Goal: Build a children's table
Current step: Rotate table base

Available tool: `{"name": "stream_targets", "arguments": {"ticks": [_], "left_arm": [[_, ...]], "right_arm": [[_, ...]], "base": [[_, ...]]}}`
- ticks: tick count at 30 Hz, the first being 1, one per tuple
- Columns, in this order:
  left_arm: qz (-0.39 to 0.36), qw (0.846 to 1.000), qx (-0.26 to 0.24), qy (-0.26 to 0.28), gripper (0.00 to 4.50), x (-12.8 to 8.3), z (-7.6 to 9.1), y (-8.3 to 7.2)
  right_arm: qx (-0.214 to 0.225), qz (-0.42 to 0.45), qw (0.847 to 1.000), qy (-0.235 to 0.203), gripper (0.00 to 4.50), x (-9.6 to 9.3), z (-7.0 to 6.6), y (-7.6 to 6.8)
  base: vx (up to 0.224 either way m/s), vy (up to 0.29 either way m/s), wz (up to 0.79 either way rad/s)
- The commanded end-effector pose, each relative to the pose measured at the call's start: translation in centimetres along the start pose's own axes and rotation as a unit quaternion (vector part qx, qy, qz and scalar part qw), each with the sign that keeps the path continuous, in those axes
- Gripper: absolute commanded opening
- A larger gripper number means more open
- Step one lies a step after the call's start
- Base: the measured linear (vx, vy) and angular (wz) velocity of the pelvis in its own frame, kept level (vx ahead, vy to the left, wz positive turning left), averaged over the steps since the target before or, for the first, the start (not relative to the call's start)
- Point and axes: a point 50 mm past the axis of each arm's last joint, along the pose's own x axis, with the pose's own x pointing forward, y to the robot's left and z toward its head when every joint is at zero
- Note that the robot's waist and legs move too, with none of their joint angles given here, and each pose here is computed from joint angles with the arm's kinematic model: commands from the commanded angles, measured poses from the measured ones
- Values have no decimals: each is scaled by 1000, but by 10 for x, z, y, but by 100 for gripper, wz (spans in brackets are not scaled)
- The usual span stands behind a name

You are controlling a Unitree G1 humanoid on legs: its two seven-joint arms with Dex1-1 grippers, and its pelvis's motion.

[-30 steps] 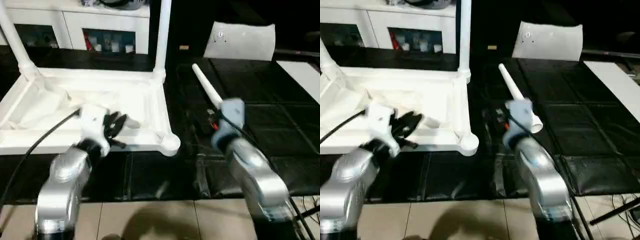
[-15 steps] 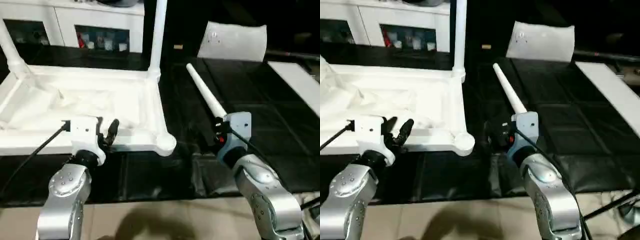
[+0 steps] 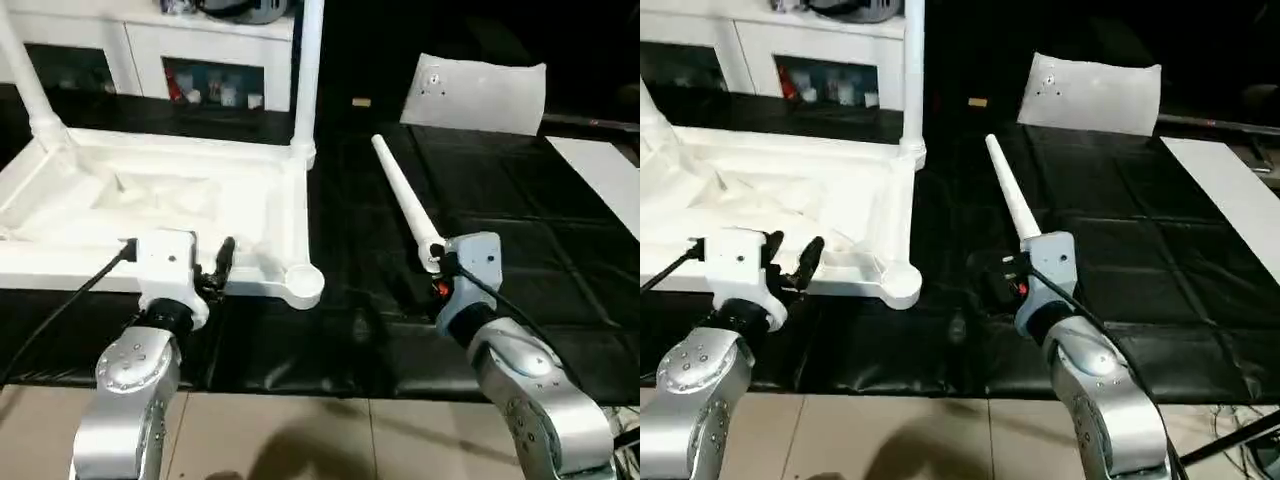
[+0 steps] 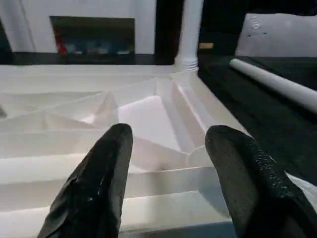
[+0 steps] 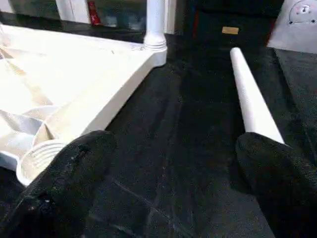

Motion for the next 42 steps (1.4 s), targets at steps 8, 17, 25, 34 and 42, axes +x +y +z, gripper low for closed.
{"name": "stream_targets", "arguments": {"ticks": [8, 17, 25, 34, 42], "left_arm": [[-8, 1000, -3, -2, 303, -1, 2, -1], [-26, 1000, 1, -8, 391, 0, 5, -3], [-36, 999, 10, -7, 443, 0, 7, -3], [-59, 998, 20, -3, 443, -2, 10, -8], [-121, 992, 35, 8, 443, -8, 21, -10]], "right_arm": [[-11, 18, 1000, -7, 450, 1, 5, 3], [-15, 28, 999, -5, 450, 4, 6, 7], [-16, 24, 1000, -7, 450, 5, 8, 7], [-42, -48, 996, 56, 450, 20, 11, -13], [-35, -38, 992, 114, 450, 81, 25, -31]], "base": [[5, 36, -2], [113, 52, 2], [99, -53, -34], [64, 3, -3], [-29, -13, -2]]}}
